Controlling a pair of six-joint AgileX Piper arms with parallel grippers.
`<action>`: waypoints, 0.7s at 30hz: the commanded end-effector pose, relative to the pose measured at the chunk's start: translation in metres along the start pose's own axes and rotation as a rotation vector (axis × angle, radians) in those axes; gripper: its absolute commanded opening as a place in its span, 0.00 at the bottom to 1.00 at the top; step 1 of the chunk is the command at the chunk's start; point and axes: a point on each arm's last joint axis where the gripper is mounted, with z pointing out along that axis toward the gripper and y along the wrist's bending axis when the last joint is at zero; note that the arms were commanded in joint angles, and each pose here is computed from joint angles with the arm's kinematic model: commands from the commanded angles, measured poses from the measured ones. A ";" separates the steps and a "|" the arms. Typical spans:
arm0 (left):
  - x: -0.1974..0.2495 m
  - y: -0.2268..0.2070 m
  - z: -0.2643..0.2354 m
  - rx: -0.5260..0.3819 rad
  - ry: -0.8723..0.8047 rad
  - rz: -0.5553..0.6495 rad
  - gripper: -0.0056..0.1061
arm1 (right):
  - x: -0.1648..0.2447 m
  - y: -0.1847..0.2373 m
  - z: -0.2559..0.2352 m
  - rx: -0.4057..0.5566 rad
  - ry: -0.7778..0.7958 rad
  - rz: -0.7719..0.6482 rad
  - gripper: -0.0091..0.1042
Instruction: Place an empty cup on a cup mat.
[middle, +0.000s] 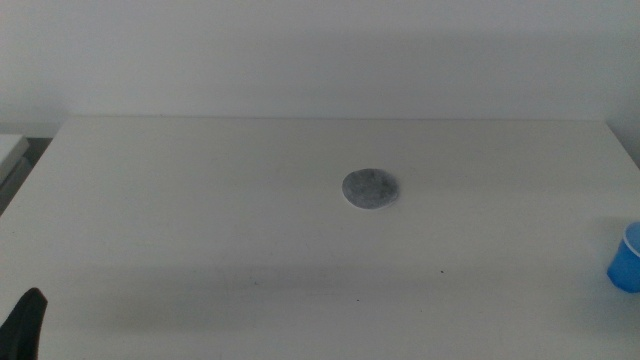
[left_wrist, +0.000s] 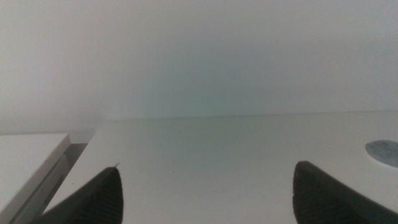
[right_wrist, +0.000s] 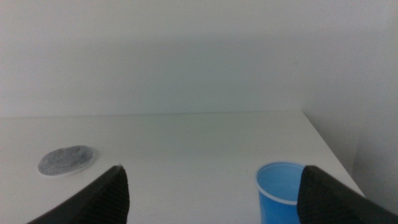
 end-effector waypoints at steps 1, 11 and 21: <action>-0.001 0.000 0.000 0.002 -0.017 -0.005 0.89 | 0.001 0.000 0.000 0.003 -0.005 0.024 0.90; -0.001 0.000 0.000 0.002 -0.017 -0.005 0.89 | -0.063 0.002 0.008 0.014 0.083 0.160 0.90; -0.001 0.000 0.000 0.002 -0.017 -0.005 0.89 | -0.143 0.007 0.038 0.084 0.703 0.239 0.90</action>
